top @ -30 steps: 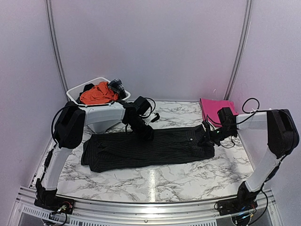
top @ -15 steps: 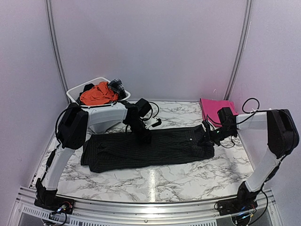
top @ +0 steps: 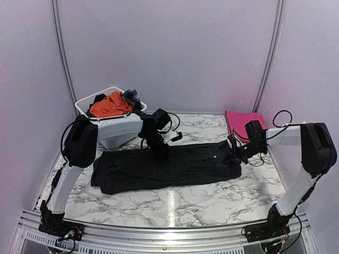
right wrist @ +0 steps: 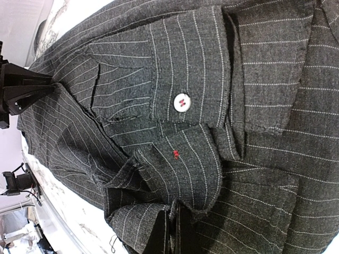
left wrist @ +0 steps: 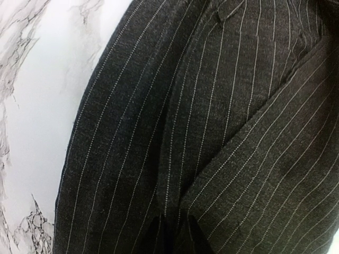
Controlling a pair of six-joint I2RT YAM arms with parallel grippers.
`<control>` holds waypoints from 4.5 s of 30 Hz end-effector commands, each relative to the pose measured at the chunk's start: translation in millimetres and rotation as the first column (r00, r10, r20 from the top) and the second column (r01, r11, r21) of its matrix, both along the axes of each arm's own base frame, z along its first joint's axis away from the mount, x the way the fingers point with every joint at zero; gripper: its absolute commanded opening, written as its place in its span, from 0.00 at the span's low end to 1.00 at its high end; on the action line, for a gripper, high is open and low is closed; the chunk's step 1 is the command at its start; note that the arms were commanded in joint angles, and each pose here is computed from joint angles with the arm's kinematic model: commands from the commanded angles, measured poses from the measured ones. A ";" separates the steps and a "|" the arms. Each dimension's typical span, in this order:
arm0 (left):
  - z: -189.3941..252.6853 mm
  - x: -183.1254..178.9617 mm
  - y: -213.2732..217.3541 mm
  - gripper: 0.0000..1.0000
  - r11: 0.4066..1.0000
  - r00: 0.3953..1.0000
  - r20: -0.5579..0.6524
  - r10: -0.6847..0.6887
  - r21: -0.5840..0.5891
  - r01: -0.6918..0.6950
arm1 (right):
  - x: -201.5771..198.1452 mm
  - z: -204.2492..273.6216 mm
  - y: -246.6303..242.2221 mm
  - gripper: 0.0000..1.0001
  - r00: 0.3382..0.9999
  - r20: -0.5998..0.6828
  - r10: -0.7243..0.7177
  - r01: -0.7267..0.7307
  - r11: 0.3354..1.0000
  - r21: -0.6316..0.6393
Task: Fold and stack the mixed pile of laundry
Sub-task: Adjust the rectangle-folded shirt at the center of the board, then rotate the rectangle-folded shirt at the center of the board.
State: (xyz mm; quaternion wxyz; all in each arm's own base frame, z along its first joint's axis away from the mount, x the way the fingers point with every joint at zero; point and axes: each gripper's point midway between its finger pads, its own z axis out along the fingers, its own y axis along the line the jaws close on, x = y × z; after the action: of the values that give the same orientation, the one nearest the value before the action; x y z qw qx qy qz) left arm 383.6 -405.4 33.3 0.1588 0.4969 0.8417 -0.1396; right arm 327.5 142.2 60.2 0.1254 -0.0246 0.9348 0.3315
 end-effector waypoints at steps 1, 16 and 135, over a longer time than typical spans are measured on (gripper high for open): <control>38.2 -5.2 -5.8 0.15 0.998 0.999 0.023 -0.035 -0.057 0.037 | 6.5 5.0 1.4 0.00 1.000 0.020 -0.002 0.001 1.000 0.012; 34.6 -14.8 -11.0 0.39 0.993 0.995 0.021 -0.095 -0.070 0.096 | 2.5 2.3 0.8 0.00 1.000 0.011 0.001 -0.001 1.000 0.011; 81.1 -95.0 77.7 0.99 0.902 0.923 0.027 0.383 -0.225 -0.368 | -12.8 37.5 -38.8 0.60 0.990 0.121 -0.074 0.085 0.992 -0.091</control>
State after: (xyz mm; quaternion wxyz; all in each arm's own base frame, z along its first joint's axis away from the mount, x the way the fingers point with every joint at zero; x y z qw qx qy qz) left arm 301.7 -327.5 129.9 0.2945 0.2908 0.8926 -0.1786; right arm 320.1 115.7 107.8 0.1908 -0.0337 0.9365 0.2923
